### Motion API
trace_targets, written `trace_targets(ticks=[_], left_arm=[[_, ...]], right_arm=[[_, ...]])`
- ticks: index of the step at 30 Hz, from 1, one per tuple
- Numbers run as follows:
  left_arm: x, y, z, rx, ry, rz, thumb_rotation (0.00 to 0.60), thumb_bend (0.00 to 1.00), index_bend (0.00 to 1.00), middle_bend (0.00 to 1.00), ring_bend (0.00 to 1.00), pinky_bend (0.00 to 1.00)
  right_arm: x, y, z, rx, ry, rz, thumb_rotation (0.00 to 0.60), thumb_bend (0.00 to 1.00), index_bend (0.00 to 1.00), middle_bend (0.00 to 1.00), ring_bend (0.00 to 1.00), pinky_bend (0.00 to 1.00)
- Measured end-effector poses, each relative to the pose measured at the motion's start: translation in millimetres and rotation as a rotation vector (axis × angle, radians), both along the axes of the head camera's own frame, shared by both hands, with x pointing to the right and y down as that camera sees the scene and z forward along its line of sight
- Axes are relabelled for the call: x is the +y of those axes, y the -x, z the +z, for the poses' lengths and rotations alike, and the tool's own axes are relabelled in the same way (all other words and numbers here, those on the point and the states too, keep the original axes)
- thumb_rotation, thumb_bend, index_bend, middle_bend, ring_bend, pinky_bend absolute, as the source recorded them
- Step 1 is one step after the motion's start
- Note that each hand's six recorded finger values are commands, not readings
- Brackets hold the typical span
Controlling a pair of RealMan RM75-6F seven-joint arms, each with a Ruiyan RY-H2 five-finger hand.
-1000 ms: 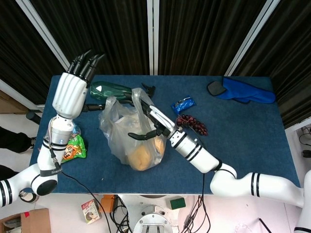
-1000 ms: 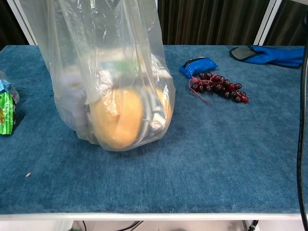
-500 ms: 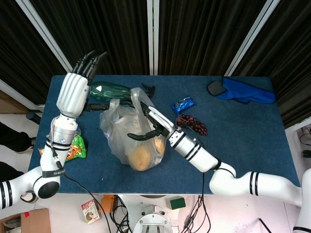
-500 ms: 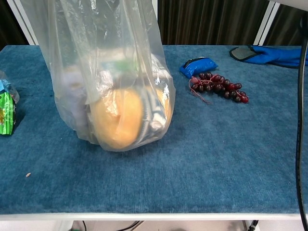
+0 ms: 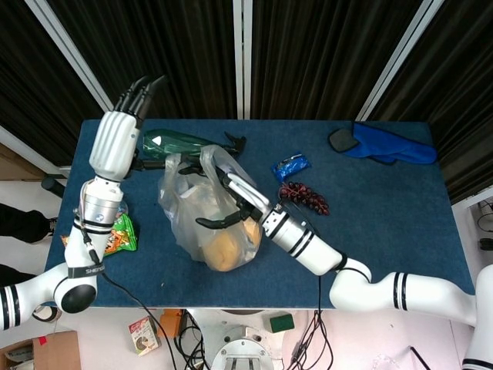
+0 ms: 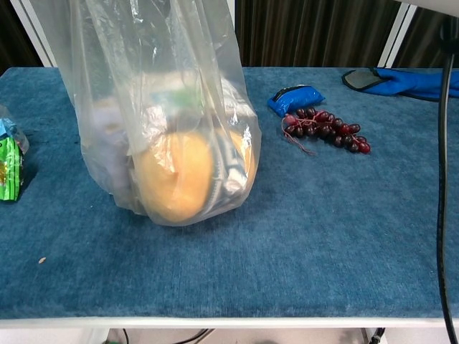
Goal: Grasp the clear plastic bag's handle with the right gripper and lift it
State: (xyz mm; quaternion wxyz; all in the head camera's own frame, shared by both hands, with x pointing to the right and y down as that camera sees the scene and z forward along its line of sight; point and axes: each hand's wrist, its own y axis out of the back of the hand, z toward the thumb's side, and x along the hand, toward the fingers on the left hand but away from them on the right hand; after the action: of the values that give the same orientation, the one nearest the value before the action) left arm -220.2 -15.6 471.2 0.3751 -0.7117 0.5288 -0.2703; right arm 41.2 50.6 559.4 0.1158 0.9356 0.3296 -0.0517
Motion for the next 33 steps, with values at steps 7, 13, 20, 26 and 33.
trace_targets(ticks=[7,13,20,26,33], left_arm=[[-6.2,6.5,-3.7,-0.002,0.003,-0.024,0.475,0.05,0.03,0.12,0.03,0.13],[-9.3,3.3,-9.2,-0.023,-0.006,-0.017,0.474,0.05,0.03,0.12,0.03,0.13],[-9.2,-7.4,-14.1,-0.036,-0.002,0.000,0.473,0.06,0.03,0.12,0.03,0.13],[-11.4,-15.0,-19.0,-0.067,-0.013,0.008,0.457,0.06,0.03,0.12,0.03,0.13],[-12.8,-19.6,-20.1,-0.087,0.003,0.006,0.458,0.06,0.03,0.12,0.03,0.13]], right_arm=[[3.0,-2.4,3.0,0.007,0.008,-0.004,0.600,0.25,0.04,0.15,0.00,0.07],[3.1,7.2,-2.0,0.001,-0.007,-0.031,0.600,0.25,0.08,0.17,0.01,0.08],[-2.7,16.9,-6.4,0.016,-0.030,-0.044,0.600,0.25,0.09,0.16,0.01,0.09],[-1.6,26.9,-5.8,0.062,-0.068,-0.083,0.600,0.25,0.09,0.15,0.01,0.07],[-1.8,37.5,-9.4,0.068,-0.084,-0.091,0.600,0.25,0.09,0.14,0.01,0.06]])
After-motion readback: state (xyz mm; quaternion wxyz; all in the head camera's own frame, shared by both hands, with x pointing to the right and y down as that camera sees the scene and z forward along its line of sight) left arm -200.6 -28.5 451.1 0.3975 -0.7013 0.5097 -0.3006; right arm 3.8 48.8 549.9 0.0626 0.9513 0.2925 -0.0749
